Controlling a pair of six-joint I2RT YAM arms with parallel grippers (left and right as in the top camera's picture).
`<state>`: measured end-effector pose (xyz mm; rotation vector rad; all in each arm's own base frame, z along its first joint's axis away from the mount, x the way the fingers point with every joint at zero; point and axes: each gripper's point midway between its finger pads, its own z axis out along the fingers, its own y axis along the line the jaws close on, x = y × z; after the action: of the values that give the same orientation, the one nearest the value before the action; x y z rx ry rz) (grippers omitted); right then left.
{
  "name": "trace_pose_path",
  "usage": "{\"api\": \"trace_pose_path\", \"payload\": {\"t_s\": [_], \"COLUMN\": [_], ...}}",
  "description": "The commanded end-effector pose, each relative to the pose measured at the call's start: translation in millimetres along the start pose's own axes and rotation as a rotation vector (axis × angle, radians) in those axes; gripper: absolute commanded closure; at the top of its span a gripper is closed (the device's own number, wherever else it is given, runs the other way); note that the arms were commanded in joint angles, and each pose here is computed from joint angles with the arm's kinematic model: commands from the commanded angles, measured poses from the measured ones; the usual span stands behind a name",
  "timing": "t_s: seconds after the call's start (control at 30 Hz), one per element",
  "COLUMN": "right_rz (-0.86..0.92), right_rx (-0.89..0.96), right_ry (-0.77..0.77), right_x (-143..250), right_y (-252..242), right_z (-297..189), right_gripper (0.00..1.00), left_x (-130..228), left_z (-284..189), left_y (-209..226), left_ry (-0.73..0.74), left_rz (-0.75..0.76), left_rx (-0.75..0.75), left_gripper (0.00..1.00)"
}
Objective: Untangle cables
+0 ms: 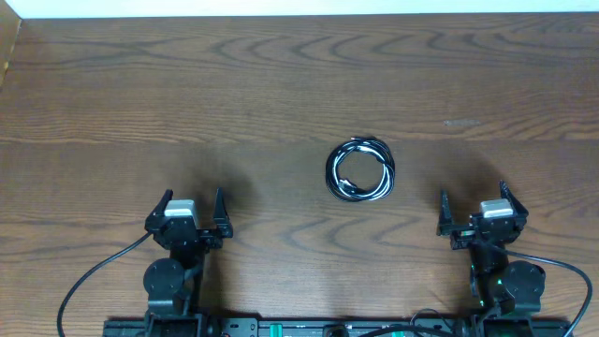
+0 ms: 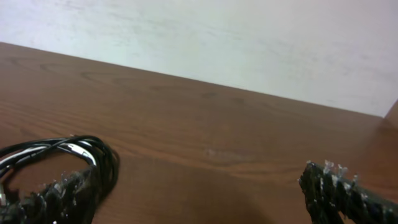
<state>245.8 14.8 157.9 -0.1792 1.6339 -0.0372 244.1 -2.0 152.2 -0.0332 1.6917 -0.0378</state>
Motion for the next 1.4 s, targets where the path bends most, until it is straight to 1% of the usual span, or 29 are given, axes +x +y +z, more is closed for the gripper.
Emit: {"api": "trace_pose_path", "payload": {"t_s": [0.0, 0.17, 0.27, 0.33, 0.4, 0.43, 0.47, 0.57, 0.67, 0.77, 0.87, 1.0, 1.07, 1.17, 1.2, 1.23, 1.3, 1.37], "right_rz": [0.041, 0.067, 0.120, 0.165, 0.191, 0.197, 0.205, 0.254, 0.278, 0.282, 0.270, 0.288, 0.298, 0.294, 0.294, 0.301, 0.374, 0.379], "right_rx": [0.033, 0.028, 0.026, 0.024, 0.009, 0.001, -0.022, -0.139, -0.175, -0.245, -0.211, -0.213, -0.222, -0.236, -0.256, -0.314, -0.453, -0.514], "right_ry": [0.014, 0.099, 0.174, 0.251, 0.366, 0.419, 0.456, 0.472, 0.492, 0.419, 0.391, 0.505, 0.631, 0.742, 0.786, 0.798, 0.753, 0.677], "right_x": [-10, -14, -15, -12, -8, -7, -12, -35, -34, -51, -67, -75, -77, -75, -74, -77, -91, -105], "right_y": [-8, -9, -10, -10, -7, -7, -4, 13, 19, 29, 20, 18, 19, 20, 23, 31, 53, 60], "right_z": [-4, -5, -2, -1, 1, 2, 4, 14, 19, 27, 33, 38, 40, 38, 37, 38, 42, 55], "right_gripper": [0.01, 0.01, 0.01, 0.01, 0.01, 0.01, 0.01, 0.01, 0.01, 0.01, 0.01, 0.01, 0.01, 0.01, 0.01, 0.01, 0.01, 0.01], "left_x": [3, 10, 11, 10, 8, 8, 6, 0, -6, -8, -8, -24, -39, -47, -46, -43, -33, -25], "left_z": [-1, -1, -2, -4, -10, -12, -17, -24, -25, -24, -25, -21, -18, -20, -22, -24, -30, -36], "left_y": [3, 3, 3, 3, 3, 2, 2, -7, -15, -24, -25, -25, -26, -25, -25, -25, -25, -26], "left_ry": [0.058, 0.182, 0.273, 0.352, 0.464, 0.497, 0.576, 0.708, 0.752, 0.754, 0.756, 0.729, 0.736, 0.812, 0.868, 0.911, 0.987, 1.043], "left_rz": [-0.028, -0.038, -0.068, -0.084, -0.105, -0.113, -0.128, -0.144, -0.161, -0.180, -0.181, -0.180, -0.183, -0.185, -0.187, -0.189, -0.194, -0.200], "left_rx": [-0.015, -0.023, -0.033, -0.042, -0.058, -0.062, -0.073, -0.037, 0.002, 0.049, 0.052, 0.054, 0.052, 0.038, 0.031, 0.025, 0.016, 0.014], "left_gripper": [0.07, 0.07, 0.07, 0.07, 0.07, 0.07, 0.07, 0.07, 0.07, 0.07, 0.07, 0.07, 0.07, 0.07, 0.07, 0.07, 0.07, 0.07]}}
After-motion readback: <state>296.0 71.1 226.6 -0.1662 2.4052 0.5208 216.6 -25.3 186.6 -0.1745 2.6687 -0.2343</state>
